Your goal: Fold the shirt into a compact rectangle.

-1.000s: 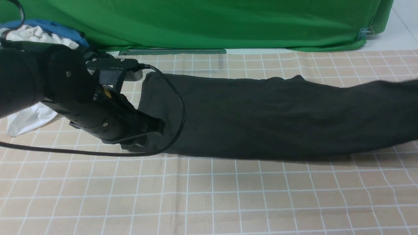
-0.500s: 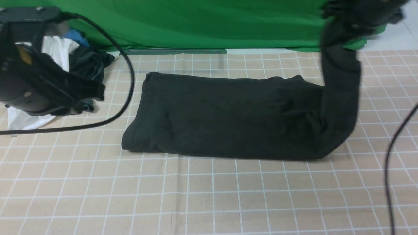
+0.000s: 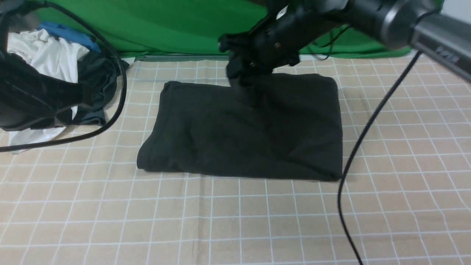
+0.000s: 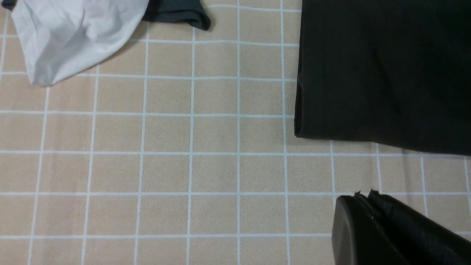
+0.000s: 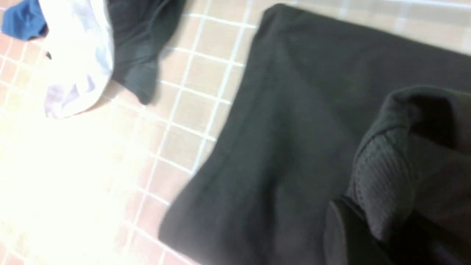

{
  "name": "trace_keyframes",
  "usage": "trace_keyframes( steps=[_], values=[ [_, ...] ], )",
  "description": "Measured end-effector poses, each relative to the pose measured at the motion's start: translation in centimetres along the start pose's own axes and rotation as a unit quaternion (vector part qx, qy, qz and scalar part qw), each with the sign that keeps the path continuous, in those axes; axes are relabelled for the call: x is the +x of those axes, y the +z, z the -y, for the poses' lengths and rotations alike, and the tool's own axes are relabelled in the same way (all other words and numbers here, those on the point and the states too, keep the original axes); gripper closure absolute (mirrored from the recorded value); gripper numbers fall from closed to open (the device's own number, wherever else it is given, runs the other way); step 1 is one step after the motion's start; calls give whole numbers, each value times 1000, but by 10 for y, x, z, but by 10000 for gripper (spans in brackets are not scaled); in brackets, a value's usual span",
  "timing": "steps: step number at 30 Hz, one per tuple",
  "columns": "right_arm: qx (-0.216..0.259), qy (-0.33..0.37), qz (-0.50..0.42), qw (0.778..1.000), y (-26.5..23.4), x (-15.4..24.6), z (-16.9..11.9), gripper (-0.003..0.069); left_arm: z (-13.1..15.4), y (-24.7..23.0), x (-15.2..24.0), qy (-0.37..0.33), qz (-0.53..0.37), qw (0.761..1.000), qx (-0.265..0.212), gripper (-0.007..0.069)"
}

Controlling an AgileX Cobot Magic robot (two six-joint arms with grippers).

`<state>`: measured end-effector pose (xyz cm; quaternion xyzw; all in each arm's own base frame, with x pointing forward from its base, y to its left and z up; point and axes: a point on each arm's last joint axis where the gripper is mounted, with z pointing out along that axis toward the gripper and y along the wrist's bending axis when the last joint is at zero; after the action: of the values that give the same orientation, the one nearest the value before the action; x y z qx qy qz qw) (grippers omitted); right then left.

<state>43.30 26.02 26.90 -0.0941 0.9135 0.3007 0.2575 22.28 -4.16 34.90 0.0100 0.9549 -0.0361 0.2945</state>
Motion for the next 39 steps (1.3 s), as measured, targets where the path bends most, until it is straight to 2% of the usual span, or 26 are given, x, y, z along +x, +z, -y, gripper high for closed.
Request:
trace_keyframes(
  steps=[8, 12, 19, 22, 27, 31, 33, 34, 38, 39],
  values=[
    [-24, 12, 8, 1000, 41, 17, -15, 524, 0, 0, 0, 0, 0, 1000, 0, 606],
    [-30, 13, 43, 999, 58, 20, -21, 524, 0, 0, 0, 0, 0, 1000, 0, 606],
    [-31, 28, 75, 996, 84, 28, -20, 508, 0, 0, 0, 0, 0, 1000, 0, 606],
    [-27, 32, 87, 995, 98, 33, -16, 436, 0, 0, 0, -1, 0, 1000, 1, 606],
    [-28, 26, 84, 996, 99, 34, -17, 267, 0, 5, 3, 0, -3, 1000, 1, 606],
    [-30, -23, 59, 998, 83, 26, -21, 228, 0, 8, 6, 2, -7, 1000, 0, 606],
    [-26, -45, 46, 998, 67, 18, -22, 256, 0, 8, 6, 2, -8, 1000, 0, 606],
    [-20, -58, 37, 997, 60, 14, -21, 291, 0, 8, 6, 2, -8, 1000, 0, 606],
    [29, -109, -13, 994, 42, 11, -10, 536, 0, 8, 6, 2, -8, 1000, 0, 606],
    [42, -119, -34, 991, 41, 14, -7, 578, 0, 8, 6, 4, -8, 1000, 0, 606]
  ],
)
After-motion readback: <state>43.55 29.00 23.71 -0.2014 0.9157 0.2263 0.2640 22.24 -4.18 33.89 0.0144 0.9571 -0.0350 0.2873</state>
